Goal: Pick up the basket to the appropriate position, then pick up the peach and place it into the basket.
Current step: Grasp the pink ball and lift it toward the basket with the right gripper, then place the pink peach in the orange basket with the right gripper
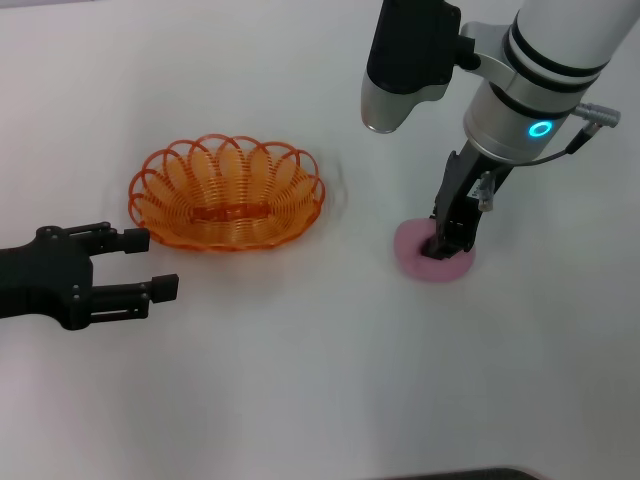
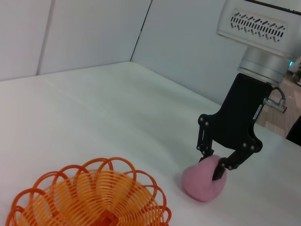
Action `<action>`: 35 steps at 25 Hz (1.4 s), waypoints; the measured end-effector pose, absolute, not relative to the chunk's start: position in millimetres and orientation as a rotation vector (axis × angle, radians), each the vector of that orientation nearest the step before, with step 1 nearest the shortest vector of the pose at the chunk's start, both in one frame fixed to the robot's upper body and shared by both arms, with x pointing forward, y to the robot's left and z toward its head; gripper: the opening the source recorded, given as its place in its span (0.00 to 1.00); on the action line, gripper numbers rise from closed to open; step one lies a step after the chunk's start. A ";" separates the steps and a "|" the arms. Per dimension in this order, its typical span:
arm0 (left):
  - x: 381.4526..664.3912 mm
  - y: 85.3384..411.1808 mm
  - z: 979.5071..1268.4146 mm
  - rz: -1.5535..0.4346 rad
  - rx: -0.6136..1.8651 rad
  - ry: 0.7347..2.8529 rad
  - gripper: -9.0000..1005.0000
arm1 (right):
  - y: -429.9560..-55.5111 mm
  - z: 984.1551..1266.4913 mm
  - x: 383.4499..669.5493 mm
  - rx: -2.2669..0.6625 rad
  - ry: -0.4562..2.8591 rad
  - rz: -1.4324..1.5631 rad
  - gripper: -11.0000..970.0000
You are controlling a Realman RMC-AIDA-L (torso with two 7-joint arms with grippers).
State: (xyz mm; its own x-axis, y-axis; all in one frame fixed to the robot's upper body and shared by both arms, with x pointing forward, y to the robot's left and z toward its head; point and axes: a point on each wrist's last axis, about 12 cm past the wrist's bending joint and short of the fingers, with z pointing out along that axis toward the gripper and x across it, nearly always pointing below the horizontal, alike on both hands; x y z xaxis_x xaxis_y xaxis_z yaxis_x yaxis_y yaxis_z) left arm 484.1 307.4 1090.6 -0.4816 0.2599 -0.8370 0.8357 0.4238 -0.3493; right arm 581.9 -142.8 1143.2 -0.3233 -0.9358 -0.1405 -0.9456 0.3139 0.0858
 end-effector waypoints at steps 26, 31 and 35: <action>482.3 307.3 1089.4 -1.042 0.930 1.971 0.78 | -102.8 1206.5 617.1 -1.581 2.130 0.584 0.10; 483.4 306.3 1089.6 -1.045 0.932 1.969 0.78 | -77.0 1185.0 625.4 -1.584 2.145 0.551 0.07; 483.4 305.3 1088.3 -1.053 0.927 1.969 0.78 | -64.8 1172.1 625.0 -1.572 2.149 0.568 0.06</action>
State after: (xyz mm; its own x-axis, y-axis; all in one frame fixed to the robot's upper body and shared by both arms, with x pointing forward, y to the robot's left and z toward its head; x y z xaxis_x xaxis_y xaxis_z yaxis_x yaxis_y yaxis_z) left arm 483.4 305.3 1088.3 -0.4922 0.2580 -0.8313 0.8346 0.4112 -0.3666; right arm 625.0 -64.8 1172.1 -0.2759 -0.7871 -0.5517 -0.9569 0.2789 0.0805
